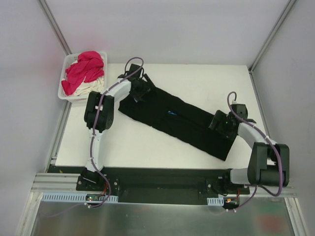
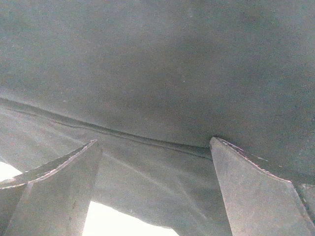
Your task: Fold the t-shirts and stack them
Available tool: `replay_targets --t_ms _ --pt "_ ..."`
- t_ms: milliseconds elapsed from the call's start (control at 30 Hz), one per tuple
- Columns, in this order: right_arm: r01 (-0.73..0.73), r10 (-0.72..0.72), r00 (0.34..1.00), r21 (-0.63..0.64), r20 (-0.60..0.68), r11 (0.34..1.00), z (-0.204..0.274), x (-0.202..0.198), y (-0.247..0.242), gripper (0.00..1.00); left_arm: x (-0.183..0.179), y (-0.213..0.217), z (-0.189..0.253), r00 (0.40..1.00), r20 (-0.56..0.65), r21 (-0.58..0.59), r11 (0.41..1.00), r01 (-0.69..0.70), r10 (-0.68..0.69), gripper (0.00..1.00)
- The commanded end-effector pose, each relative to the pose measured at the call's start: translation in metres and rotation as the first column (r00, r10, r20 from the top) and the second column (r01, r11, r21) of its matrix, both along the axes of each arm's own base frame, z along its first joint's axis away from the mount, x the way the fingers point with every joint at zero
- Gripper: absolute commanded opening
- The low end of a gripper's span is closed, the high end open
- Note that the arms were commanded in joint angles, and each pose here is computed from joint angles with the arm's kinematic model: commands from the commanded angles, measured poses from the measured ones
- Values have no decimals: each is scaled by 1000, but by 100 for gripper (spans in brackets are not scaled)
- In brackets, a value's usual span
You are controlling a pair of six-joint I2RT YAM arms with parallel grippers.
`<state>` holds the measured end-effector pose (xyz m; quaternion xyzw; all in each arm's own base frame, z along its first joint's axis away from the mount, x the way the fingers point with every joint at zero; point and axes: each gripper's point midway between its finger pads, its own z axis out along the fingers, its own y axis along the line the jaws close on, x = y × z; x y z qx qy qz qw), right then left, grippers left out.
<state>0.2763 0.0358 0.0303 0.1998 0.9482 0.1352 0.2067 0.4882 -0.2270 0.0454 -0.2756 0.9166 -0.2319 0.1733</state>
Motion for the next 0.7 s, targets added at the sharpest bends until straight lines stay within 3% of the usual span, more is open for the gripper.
replay_targets --t_ms 0,167,467,667 --pt "46 -37 985 56 -166 997 -30 -60 26 96 16 -7 -37 999 -29 9 999 42 -42 97" --pt "11 0 993 92 -120 996 -25 -67 44 96 39 -23 -47 999 -22 -48 998 39 -40 97" --pt "-23 40 987 104 -159 994 -29 -84 89 96 73 -56 -49 1000 -3 -159 987 -1 0 98" --pt "-44 48 976 23 -213 999 -39 -113 104 96 95 -73 -44 998 52 -242 970 -17 31 99"
